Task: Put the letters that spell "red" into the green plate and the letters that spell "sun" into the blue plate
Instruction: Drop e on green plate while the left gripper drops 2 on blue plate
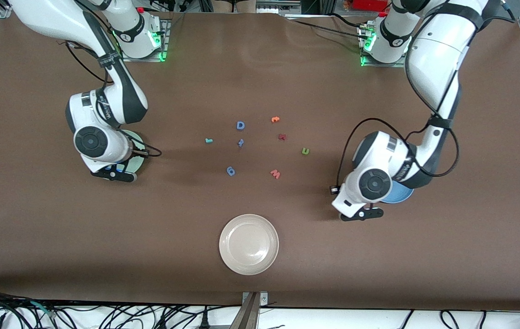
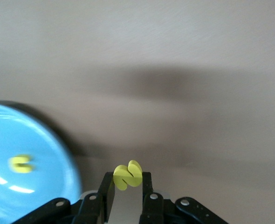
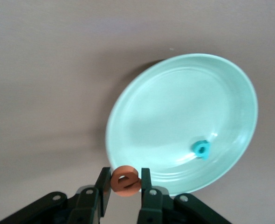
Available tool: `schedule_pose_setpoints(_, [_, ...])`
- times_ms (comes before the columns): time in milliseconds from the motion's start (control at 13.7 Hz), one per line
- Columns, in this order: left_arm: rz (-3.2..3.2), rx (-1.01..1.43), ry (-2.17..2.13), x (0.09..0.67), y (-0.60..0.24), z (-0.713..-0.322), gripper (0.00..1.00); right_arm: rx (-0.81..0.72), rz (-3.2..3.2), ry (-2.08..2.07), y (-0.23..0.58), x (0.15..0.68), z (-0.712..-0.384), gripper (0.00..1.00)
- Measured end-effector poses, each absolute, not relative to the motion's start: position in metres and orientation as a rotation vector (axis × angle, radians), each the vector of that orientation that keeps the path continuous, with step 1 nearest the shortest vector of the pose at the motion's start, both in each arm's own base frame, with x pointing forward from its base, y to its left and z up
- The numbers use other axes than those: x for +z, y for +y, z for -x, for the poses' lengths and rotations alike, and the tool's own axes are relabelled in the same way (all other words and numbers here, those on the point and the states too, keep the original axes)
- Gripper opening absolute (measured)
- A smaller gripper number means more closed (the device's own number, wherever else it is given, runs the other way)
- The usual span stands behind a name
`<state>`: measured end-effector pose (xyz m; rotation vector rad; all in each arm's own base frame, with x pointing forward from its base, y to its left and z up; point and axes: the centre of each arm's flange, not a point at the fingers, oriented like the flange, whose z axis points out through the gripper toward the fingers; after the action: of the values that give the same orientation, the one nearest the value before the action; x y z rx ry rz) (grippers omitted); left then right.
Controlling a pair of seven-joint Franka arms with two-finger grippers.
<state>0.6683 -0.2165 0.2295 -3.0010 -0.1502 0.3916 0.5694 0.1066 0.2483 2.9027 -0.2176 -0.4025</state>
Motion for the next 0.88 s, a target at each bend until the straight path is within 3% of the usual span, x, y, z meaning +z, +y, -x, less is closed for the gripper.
schedule_pose_setpoints(511, [2.961,0.694,0.081,0.222,-0.112,-0.668,0.28,-0.413,-2.92,-0.143,0.046,0.2,-0.538,0.3])
schedule_pose_setpoints(584, [2.964,0.702,0.087,0.221,-0.106,-0.668,0.33,-0.389,-2.932,-0.138,0.042,0.191,-0.532,0.3])
schedule_pose_setpoints(877, [2.962,0.707,0.112,0.22,-0.109,-0.667,0.71,-0.368,-2.954,-0.149,0.04,0.179,-0.519,0.3])
